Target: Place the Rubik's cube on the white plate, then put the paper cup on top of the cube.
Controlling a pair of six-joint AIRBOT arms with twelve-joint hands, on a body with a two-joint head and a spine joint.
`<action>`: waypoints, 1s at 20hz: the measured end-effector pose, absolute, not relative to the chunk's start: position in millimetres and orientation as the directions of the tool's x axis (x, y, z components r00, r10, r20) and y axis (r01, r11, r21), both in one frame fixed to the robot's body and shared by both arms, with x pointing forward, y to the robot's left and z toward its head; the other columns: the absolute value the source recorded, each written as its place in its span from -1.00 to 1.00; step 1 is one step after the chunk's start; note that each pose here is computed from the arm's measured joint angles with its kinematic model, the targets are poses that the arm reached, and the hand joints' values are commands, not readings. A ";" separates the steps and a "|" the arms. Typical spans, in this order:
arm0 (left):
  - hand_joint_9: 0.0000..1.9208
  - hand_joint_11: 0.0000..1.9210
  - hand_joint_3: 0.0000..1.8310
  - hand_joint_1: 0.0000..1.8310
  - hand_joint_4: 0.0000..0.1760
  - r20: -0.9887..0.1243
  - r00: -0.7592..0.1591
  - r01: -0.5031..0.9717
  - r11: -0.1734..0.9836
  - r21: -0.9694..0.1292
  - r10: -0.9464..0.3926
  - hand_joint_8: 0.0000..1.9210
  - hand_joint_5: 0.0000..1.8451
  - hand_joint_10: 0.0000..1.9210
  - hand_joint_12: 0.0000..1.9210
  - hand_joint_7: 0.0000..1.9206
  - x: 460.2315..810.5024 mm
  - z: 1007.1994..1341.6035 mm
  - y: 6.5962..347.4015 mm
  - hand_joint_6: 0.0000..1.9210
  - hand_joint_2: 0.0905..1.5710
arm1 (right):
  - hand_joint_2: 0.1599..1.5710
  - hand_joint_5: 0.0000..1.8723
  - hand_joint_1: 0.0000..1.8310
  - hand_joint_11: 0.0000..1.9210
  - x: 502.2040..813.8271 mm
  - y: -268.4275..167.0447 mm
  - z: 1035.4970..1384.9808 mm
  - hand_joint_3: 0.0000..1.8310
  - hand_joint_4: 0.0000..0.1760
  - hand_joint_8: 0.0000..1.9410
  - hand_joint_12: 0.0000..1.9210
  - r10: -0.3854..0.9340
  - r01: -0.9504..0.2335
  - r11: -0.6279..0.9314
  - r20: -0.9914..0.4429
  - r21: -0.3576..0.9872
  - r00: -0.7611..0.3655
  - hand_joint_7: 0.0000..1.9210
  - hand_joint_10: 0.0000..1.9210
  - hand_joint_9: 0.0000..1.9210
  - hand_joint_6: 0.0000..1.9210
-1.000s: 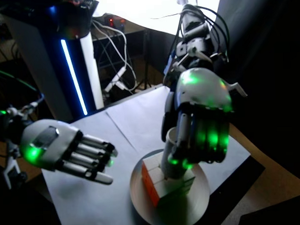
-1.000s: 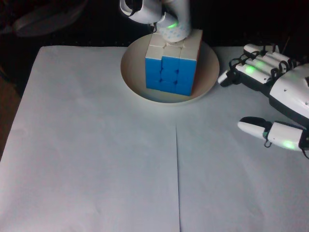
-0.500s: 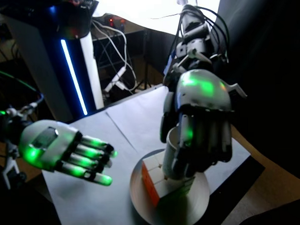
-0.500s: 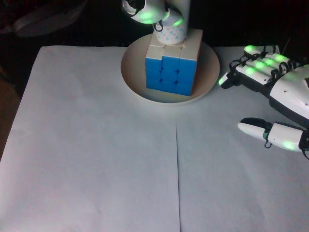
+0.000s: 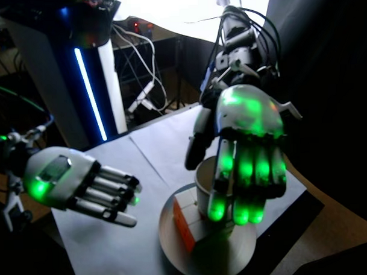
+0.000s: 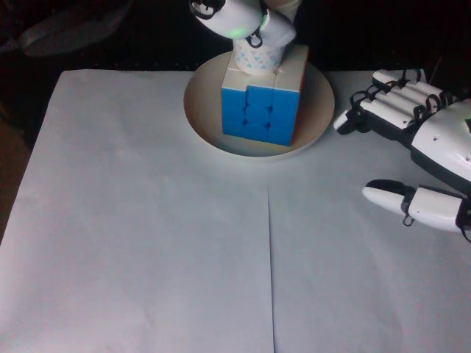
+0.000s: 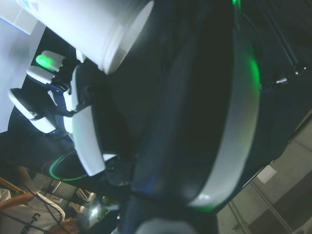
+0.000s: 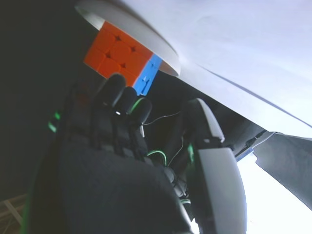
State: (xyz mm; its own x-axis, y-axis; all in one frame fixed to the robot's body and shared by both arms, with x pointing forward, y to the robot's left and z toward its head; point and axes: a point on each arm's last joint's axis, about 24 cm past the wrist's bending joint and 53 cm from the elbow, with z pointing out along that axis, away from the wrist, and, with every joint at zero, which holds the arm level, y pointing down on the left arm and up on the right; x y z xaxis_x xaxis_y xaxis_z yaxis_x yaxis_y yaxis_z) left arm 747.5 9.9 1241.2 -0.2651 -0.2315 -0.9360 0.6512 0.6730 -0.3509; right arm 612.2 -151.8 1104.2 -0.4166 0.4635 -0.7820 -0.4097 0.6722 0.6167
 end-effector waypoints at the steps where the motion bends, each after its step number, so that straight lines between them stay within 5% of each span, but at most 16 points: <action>1: -0.99 -1.00 -1.00 -0.42 0.10 -0.936 -0.261 0.651 0.674 -0.350 -0.234 -1.00 -1.00 -0.99 0.53 -1.00 748.0 1242.6 12.6 -1.00 0.28 | 0.58 -1.00 -0.06 -1.00 612.3 -151.9 1104.3 -1.00 -1.00 0.27 0.47 0.464 -0.410 0.672 -0.782 0.617 -0.416 -1.00 0.47 -0.98 0.09; 3: -1.00 -1.00 -1.00 -0.41 0.52 -0.937 -0.255 0.647 0.678 -0.349 -0.240 -1.00 -1.00 -1.00 0.03 -1.00 749.7 1244.6 19.6 -1.00 0.23 | 0.59 -1.00 -0.16 -1.00 612.3 -152.2 1103.9 -1.00 -1.00 0.21 -0.03 0.464 -0.408 0.673 -0.782 0.617 -0.417 -0.98 0.36 -0.95 0.08; 4: -1.00 -1.00 -1.00 -0.44 0.68 -0.936 -0.251 0.643 0.680 -0.352 -0.247 -1.00 -1.00 -1.00 -0.27 -1.00 750.9 1246.6 25.1 -1.00 0.21 | 0.58 -1.00 -0.15 -1.00 612.3 -152.2 1103.9 -1.00 -1.00 0.21 0.03 0.464 -0.408 0.673 -0.781 0.617 -0.417 -0.98 0.37 -0.94 0.12; 6: -1.00 -1.00 -1.00 -0.42 0.78 -0.933 -0.246 0.638 0.681 -0.360 -0.262 -1.00 -1.00 -1.00 0.33 -1.00 752.0 1250.2 32.8 -1.00 0.23 | 0.58 -1.00 -0.13 -1.00 612.4 -152.6 1104.5 -1.00 -1.00 0.20 0.41 0.463 -0.409 0.673 -0.783 0.616 -0.415 -1.00 0.44 -0.95 0.09; 7: -1.00 -1.00 -0.99 -0.42 0.66 -0.932 -0.243 0.639 0.679 -0.363 -0.270 -1.00 -1.00 -1.00 0.34 -1.00 752.1 1252.5 35.6 -1.00 0.26 | 0.57 -1.00 -0.21 -1.00 612.4 -152.8 1104.7 -1.00 -1.00 0.19 0.29 0.463 -0.409 0.673 -0.783 0.616 -0.415 -1.00 0.39 -0.95 0.02; 8: -1.00 -1.00 -1.00 -0.44 0.74 -0.929 -0.242 0.640 0.674 -0.369 -0.279 -1.00 -1.00 -1.00 0.11 -1.00 749.7 1255.1 38.6 -1.00 0.28 | 0.60 -1.00 -0.27 -1.00 612.1 -152.6 1105.0 -0.99 -1.00 0.11 0.12 0.464 -0.409 0.673 -0.782 0.616 -0.415 -1.00 0.31 -0.92 -0.07; 9: -1.00 -1.00 -1.00 -0.45 0.98 -0.929 -0.236 0.649 0.666 -0.369 -0.286 -1.00 -1.00 -1.00 -0.51 -1.00 746.1 1258.3 41.4 -1.00 0.29 | 0.61 -1.00 -0.22 -1.00 611.4 -152.9 1105.9 -1.00 -1.00 0.03 0.10 0.467 -0.407 0.672 -0.781 0.618 -0.415 -0.94 0.20 -0.90 -0.08; 10: -1.00 -1.00 -1.00 -0.46 0.90 -0.926 -0.234 0.655 0.656 -0.375 -0.296 -1.00 -1.00 -1.00 -0.83 -1.00 742.8 1260.5 43.9 -1.00 0.27 | 0.62 -1.00 -0.08 -1.00 610.0 -152.1 1106.7 -1.00 -1.00 -0.05 0.23 0.465 -0.410 0.671 -0.781 0.618 -0.417 -0.88 0.13 -0.86 -0.02; 11: -1.00 -1.00 -0.99 -0.48 0.68 -0.925 -0.228 0.660 0.651 -0.376 -0.302 -1.00 -1.00 -1.00 -0.96 -1.00 738.8 1263.1 49.1 -1.00 0.31 | 0.60 -1.00 -0.14 -1.00 607.5 -151.4 1110.2 -1.00 -1.00 -0.22 0.24 0.464 -0.416 0.668 -0.782 0.617 -0.416 -0.89 0.04 -0.92 -0.14; 12: -1.00 -1.00 -0.99 -0.52 0.93 -0.924 -0.220 0.665 0.645 -0.377 -0.313 -1.00 -1.00 -1.00 -0.99 -1.00 735.4 1266.8 56.0 -1.00 0.32 | 0.59 -1.00 -0.25 -1.00 605.5 -152.5 1116.4 -1.00 -1.00 -0.42 0.21 0.464 -0.425 0.666 -0.787 0.613 -0.407 -0.88 -0.08 -0.92 -0.30; 13: -1.00 -1.00 -0.98 -0.55 1.00 -0.921 -0.214 0.666 0.641 -0.380 -0.325 -1.00 -1.00 -1.00 -1.00 -1.00 733.6 1270.0 62.7 -1.00 0.36 | 0.57 -0.95 -0.44 -1.00 605.0 -156.2 1126.3 -1.00 -1.00 -0.83 0.06 0.468 -0.438 0.665 -0.795 0.604 -0.386 -0.85 -0.44 -0.91 -0.74; 14: -1.00 -1.00 -0.97 -0.61 0.93 -0.920 -0.210 0.667 0.640 -0.382 -0.331 -1.00 -1.00 -1.00 -1.00 -1.00 731.4 1272.6 67.8 -1.00 0.41 | 0.55 -0.99 -0.59 -1.00 605.1 -160.4 1136.8 -1.00 -0.78 -1.00 -0.22 0.479 -0.448 0.663 -0.800 0.599 -0.361 -0.90 -0.83 -0.91 -0.98; 15: -1.00 -1.00 -0.97 -0.60 0.92 -0.919 -0.202 0.669 0.637 -0.382 -0.339 -1.00 -1.00 -1.00 -1.00 -1.00 728.5 1275.6 73.1 -1.00 0.43 | 0.54 -1.00 -0.65 -1.00 607.0 -167.1 1150.9 -1.00 -0.87 -1.00 -0.34 0.493 -0.465 0.661 -0.808 0.589 -0.322 -0.95 -0.92 -0.93 -1.00; 16: -1.00 -1.00 -0.97 -0.70 0.49 -0.923 -0.185 0.677 0.638 -0.368 -0.337 -1.00 -1.00 -1.00 -1.00 -1.00 723.9 1278.5 75.9 -1.00 0.46 | 0.53 -1.00 -0.69 -1.00 608.5 -172.8 1160.3 -1.00 -0.75 -1.00 -0.78 0.513 -0.465 0.659 -0.806 0.591 -0.296 -1.00 -0.99 -1.00 -1.00; 18: -1.00 -1.00 -0.97 -0.83 0.90 -0.935 -0.156 0.691 0.641 -0.334 -0.318 -1.00 -1.00 -1.00 -1.00 -1.00 715.3 1279.4 76.6 -1.00 0.49 | 0.53 -1.00 -0.79 -1.00 607.2 -174.3 1168.1 -1.00 0.26 -1.00 -1.00 0.514 -0.480 0.659 -0.813 0.579 -0.274 -1.00 -1.00 -1.00 -1.00; 20: -1.00 -1.00 -0.97 -0.88 0.90 -0.933 -0.154 0.701 0.630 -0.335 -0.325 -1.00 -1.00 -1.00 -1.00 -1.00 708.5 1279.2 78.5 -1.00 0.52 | 0.51 -1.00 -0.87 -1.00 603.4 -171.6 1170.6 -1.00 0.53 -1.00 -1.00 0.493 -0.495 0.670 -0.831 0.552 -0.259 -1.00 -1.00 -1.00 -1.00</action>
